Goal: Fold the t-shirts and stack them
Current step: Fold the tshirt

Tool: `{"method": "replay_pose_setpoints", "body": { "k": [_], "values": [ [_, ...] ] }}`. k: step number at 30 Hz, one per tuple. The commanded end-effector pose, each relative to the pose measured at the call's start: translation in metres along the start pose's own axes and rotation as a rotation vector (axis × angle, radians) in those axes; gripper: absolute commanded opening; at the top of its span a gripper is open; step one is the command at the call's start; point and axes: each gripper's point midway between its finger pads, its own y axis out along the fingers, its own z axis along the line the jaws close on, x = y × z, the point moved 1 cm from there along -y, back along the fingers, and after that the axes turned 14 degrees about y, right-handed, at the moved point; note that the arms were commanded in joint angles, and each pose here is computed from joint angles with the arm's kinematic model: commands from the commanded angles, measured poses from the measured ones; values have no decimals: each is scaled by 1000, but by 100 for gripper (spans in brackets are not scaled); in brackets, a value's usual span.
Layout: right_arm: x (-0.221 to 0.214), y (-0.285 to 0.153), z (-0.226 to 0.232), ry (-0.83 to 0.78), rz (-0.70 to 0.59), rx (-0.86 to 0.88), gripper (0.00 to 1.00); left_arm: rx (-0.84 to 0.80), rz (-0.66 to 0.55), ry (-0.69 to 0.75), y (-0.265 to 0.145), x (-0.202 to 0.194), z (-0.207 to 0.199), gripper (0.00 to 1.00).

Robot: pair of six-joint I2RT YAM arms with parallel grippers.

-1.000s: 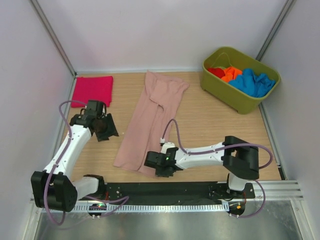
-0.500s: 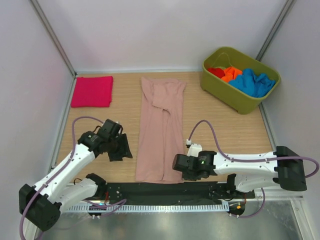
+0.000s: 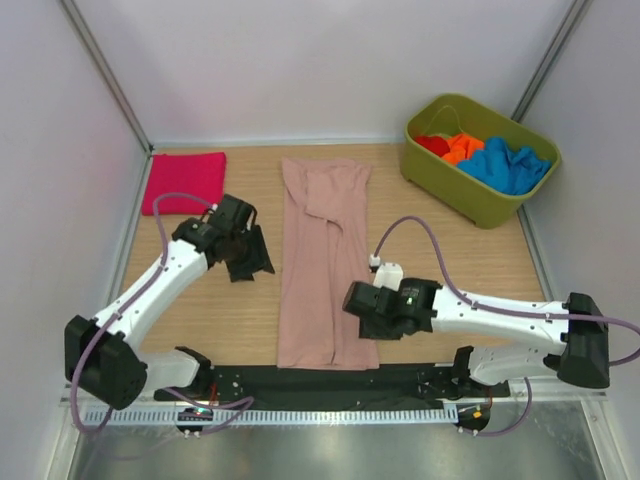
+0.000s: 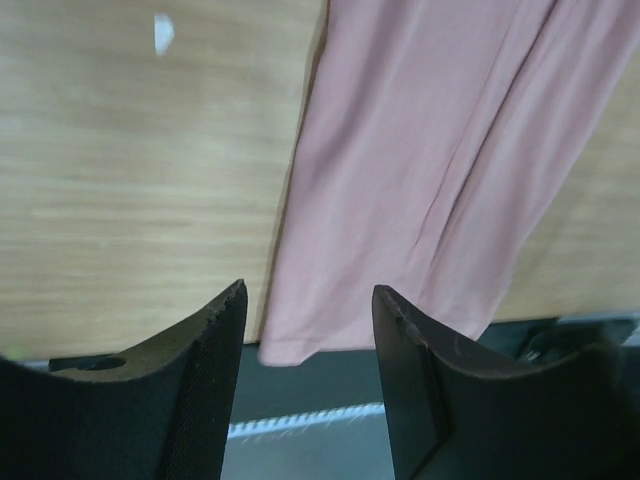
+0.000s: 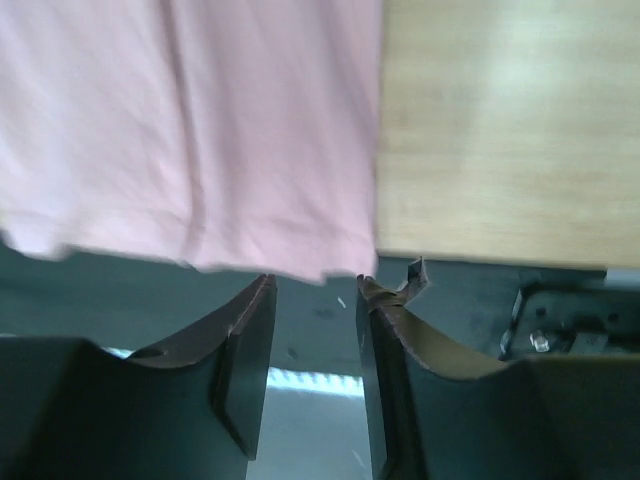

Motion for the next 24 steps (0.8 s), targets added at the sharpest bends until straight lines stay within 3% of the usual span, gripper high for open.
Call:
{"method": "replay_pose_setpoints", "body": {
  "k": [1, 5, 7, 8, 9, 10, 12, 13, 14, 15, 16, 17, 24],
  "values": [
    [59, -17, 21, -57, -97, 41, 45, -26, -67, -4, -2, 58, 5, 54],
    [175, -37, 83, 0, -298, 234, 46, -77, -182, -90, -11, 110, 19, 54],
    [226, -18, 97, 20, -365, 191, 47, -64, -208, -123, -9, 124, 28, 54],
    [261, -38, 121, 16, -447, 235, 47, -64, -212, -140, -8, 128, 33, 54],
    [279, -32, 133, 3, -468, 216, 48, -76, -207, -136, -6, 129, 33, 54],
    [294, 2, 140, -15, -450, 144, 48, -77, -216, -131, -5, 131, 34, 54],
    [339, -7, 169, -2, -521, 137, 49, -70, -209, -121, 3, 129, 36, 54],
    [347, 38, 172, -11, -484, 61, 49, -66, -204, -107, 6, 127, 38, 54],
    [372, 21, 190, 20, -537, 96, 49, -58, -195, -105, 10, 123, 41, 54],
    [382, 28, 195, 35, -542, 97, 49, -54, -195, -101, 13, 122, 42, 54],
    [386, 69, 195, 36, -506, 51, 49, -46, -194, -91, 16, 121, 44, 54],
    [401, 59, 208, 56, -543, 95, 48, -42, -191, -89, 17, 120, 45, 54],
    [419, 125, 229, 104, -560, 254, 48, -22, -184, -45, 26, 112, 52, 54]
  ]
}}
